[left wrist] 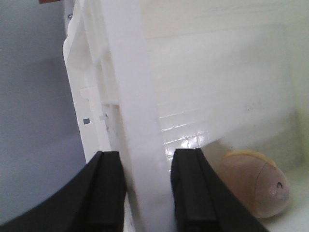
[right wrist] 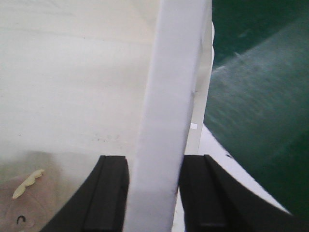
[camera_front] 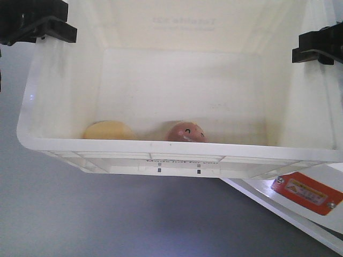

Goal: Place moving items into box and shelve

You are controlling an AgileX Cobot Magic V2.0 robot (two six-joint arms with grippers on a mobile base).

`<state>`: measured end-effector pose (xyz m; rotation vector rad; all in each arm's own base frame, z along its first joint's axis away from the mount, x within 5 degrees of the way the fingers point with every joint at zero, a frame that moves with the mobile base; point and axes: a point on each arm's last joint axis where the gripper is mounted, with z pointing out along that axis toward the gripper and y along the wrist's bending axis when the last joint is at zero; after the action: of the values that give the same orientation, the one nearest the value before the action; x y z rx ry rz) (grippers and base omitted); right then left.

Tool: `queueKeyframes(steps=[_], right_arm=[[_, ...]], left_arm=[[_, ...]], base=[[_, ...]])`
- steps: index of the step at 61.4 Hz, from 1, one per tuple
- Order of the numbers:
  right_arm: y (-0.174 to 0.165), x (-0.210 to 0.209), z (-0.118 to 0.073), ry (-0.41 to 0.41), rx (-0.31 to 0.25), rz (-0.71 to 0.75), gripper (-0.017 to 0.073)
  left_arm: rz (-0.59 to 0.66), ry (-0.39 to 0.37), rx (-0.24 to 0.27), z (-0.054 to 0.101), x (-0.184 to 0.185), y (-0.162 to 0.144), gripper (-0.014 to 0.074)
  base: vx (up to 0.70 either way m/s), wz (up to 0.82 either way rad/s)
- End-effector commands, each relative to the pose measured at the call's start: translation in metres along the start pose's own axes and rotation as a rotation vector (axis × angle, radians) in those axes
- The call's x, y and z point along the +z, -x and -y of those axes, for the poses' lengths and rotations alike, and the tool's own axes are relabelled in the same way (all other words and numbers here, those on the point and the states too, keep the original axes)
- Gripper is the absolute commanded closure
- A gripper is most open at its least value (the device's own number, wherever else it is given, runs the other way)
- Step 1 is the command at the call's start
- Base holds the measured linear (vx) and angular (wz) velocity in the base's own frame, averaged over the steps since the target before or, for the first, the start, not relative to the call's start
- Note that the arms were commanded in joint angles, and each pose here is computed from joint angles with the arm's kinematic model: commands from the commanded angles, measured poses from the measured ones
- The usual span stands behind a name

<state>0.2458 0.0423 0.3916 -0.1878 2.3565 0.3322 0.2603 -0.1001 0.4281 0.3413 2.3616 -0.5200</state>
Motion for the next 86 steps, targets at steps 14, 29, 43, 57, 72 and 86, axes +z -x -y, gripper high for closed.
queueKeyframes(steps=[14, 29, 43, 57, 72, 86], right_arm=[[0.0187, -0.0238, -0.0125, 0.073, 0.027, 0.201, 0.0565], [0.0186, -0.0238, -0.0125, 0.073, 0.027, 0.200, 0.0565], [0.0186, -0.0238, -0.0125, 0.073, 0.027, 0.200, 0.0565], [0.0186, -0.0238, -0.0125, 0.073, 0.027, 0.200, 0.0565], [0.0186, -0.0238, -0.0125, 0.073, 0.027, 0.200, 0.0565], [0.0187, -0.0238, -0.0125, 0.073, 0.027, 0.201, 0.0565]], left_arm=[[0.199, -0.137, -0.021, 0.0231, -0.0303, 0.0150, 0.0600], [0.199, -0.137, -0.021, 0.0231, -0.0303, 0.0150, 0.0600], [0.199, -0.137, -0.021, 0.0231, -0.0303, 0.0150, 0.0600], [0.199, -0.137, -0.021, 0.0231, -0.0303, 0.0150, 0.0600], [0.199, -0.137, -0.021, 0.0231, -0.0303, 0.0150, 0.0600], [0.199, -0.137, -0.021, 0.0231, -0.0303, 0.0150, 0.0600]], base=[[-0.13, 0.61], [-0.11, 0.64], [-0.08, 0.69], [-0.05, 0.71], [-0.03, 0.71], [-0.03, 0.64]])
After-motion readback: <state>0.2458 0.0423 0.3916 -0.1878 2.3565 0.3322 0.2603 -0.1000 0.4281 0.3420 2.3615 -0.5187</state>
